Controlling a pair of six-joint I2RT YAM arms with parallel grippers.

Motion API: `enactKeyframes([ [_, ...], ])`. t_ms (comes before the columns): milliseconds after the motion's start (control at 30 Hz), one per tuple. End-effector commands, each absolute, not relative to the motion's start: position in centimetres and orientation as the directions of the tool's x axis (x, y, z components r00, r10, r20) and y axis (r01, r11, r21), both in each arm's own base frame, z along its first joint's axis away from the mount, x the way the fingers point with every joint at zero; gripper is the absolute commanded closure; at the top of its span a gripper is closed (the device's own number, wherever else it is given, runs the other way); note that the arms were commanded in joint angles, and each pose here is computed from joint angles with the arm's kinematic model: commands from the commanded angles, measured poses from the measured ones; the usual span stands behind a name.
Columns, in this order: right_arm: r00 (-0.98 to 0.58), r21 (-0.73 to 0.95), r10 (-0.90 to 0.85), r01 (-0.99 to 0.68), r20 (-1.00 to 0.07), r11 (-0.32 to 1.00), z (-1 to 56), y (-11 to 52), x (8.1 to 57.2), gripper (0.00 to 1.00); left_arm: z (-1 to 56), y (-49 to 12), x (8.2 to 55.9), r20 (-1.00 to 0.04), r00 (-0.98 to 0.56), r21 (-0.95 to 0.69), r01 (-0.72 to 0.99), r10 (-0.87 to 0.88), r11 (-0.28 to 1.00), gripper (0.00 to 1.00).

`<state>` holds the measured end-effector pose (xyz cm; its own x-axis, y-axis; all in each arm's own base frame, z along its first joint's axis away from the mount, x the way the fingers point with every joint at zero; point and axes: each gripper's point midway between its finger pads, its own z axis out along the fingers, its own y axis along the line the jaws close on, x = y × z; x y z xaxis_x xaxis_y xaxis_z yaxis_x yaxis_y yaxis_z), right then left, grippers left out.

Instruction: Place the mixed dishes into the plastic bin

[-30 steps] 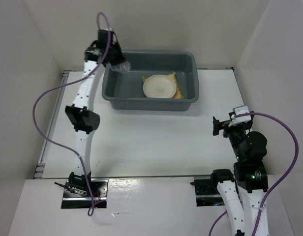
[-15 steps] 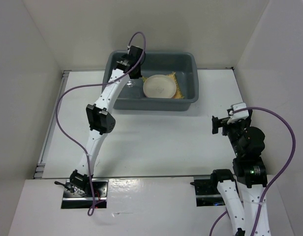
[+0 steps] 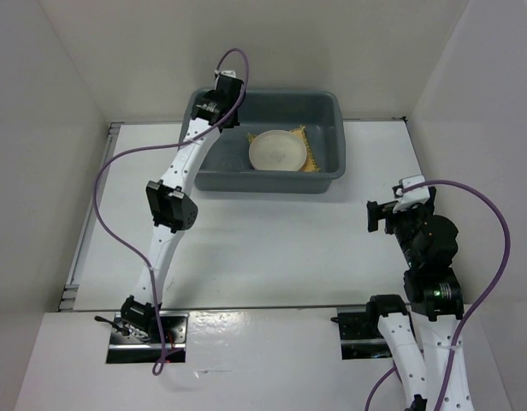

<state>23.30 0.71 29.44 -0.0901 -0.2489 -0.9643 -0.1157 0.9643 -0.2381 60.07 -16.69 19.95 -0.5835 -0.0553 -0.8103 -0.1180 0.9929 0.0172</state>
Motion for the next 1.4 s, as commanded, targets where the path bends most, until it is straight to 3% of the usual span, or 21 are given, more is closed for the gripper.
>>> enactKeyframes([
  [0, -0.079, -0.246, -0.255, -0.114, -0.964, 0.963, 29.7, 0.8, 23.8, 0.01, 22.3, -13.1, 61.3, -0.846, -0.532, 0.041, -0.146, -0.043, 0.988, 1.00],
  [333, -0.099, -0.245, -0.256, -0.110, -0.962, 0.963, 29.3, 0.6, 24.1, 0.01, 11.5, -12.8, 61.1, -0.700, -0.714, 0.114, -0.074, 0.027, 0.991, 1.00],
  [467, -0.108, -0.245, -0.256, -0.112, -0.960, 0.963, 29.1, 0.6, 24.3, 0.01, 11.0, -12.9, 61.1, -0.689, -0.724, 0.092, -0.058, 0.021, 0.994, 0.99],
  [600, -0.121, -0.245, -0.257, -0.106, -0.959, 0.964, 28.9, 0.5, 24.5, 0.01, 10.3, -13.2, 60.9, -0.673, -0.739, 0.081, -0.041, 0.024, 0.996, 0.87],
  [633, -0.121, -0.245, -0.257, -0.106, -0.959, 0.964, 28.9, 0.5, 24.5, 0.01, 10.5, -13.2, 60.7, -0.671, -0.741, 0.082, -0.041, 0.025, 0.996, 0.74],
  [767, -0.144, -0.245, -0.256, -0.090, -0.956, 0.965, 28.3, 0.0, 24.7, 0.01, 14.1, -12.3, 60.1, -0.705, -0.709, 0.075, -0.109, -0.025, 0.991, 0.31],
  [867, -0.144, -0.245, -0.256, -0.090, -0.956, 0.965, 28.3, 0.0, 24.7, 0.01, 18.8, -12.0, 59.6, -0.765, -0.639, 0.054, -0.185, -0.078, 0.981, 0.19],
  [1067, -0.137, -0.269, -0.282, -0.107, -0.949, 0.957, 28.3, 0.1, 24.7, 0.01, 31.2, -10.6, 54.8, -0.845, -0.465, -0.122, -0.315, -0.265, 0.941, 0.15],
  [1167, -0.154, -0.274, -0.291, -0.124, -0.944, 0.954, 28.1, 0.2, 24.9, 0.01, 34.6, -10.6, 51.7, -0.850, -0.444, -0.148, -0.317, -0.285, 0.937, 0.14],
  [1300, -0.113, -0.301, -0.322, -0.176, -0.940, 0.937, 29.0, 1.1, 23.9, 0.01, 35.8, -11.7, 47.6, -0.832, -0.496, -0.117, -0.278, -0.247, 0.953, 0.14],
  [1367, -0.071, -0.325, -0.348, -0.223, -0.935, 0.919, 29.7, 1.9, 22.9, 0.01, 33.0, -12.3, 45.6, -0.788, -0.591, -0.035, -0.237, -0.173, 0.971, 0.14],
])
